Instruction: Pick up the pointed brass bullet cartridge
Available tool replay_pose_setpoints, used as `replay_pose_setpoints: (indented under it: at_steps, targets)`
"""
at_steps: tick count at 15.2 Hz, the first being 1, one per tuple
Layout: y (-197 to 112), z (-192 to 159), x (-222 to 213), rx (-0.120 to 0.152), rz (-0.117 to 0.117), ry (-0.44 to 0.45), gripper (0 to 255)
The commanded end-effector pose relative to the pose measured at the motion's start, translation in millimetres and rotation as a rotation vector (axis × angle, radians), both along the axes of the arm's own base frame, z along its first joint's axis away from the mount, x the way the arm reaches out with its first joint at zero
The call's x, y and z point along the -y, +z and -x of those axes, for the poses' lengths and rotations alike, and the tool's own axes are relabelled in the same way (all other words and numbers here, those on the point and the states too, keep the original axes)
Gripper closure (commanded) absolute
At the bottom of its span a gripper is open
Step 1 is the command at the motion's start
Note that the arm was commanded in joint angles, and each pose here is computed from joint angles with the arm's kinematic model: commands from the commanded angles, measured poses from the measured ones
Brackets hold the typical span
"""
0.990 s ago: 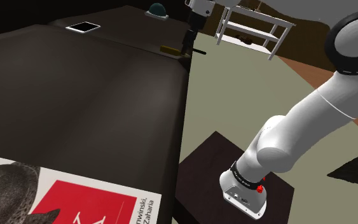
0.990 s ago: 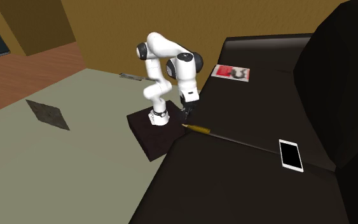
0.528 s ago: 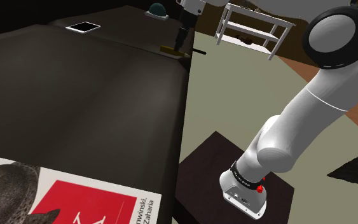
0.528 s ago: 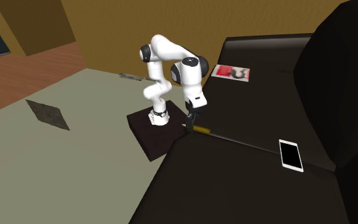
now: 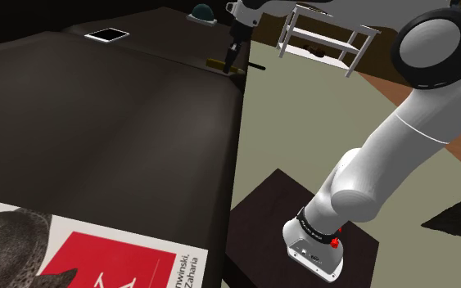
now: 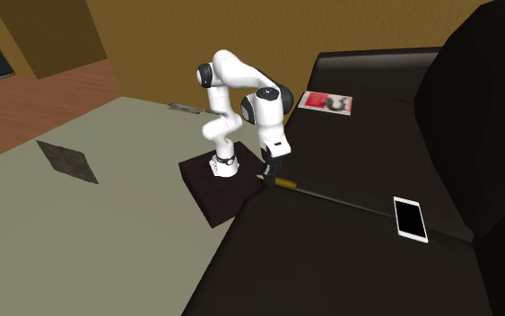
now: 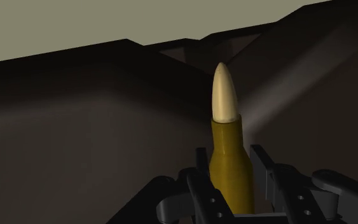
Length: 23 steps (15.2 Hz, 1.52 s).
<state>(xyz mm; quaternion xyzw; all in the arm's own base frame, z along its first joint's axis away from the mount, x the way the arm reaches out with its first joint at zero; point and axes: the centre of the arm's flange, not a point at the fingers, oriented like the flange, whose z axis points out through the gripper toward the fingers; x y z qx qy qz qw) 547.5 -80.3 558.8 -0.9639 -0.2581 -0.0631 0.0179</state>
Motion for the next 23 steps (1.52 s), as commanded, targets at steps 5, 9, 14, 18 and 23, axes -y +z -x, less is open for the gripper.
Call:
replay_pose_setpoints:
  at_steps: [5,9,14,18,23]
  targets:
    - [-5.9,-0.8,-0.8,-0.008,-0.001,0.002,255]
    - [6.5,-0.9,-0.5,-0.008,-0.001,0.002,255]
    - [32.9,-0.9,-0.5,-0.008,-0.001,0.002,255]
    - [54.0,-0.9,-0.5,-0.008,-0.001,0.002,255]
    - [75.9,-0.9,-0.5,-0.008,-0.001,0.002,255]
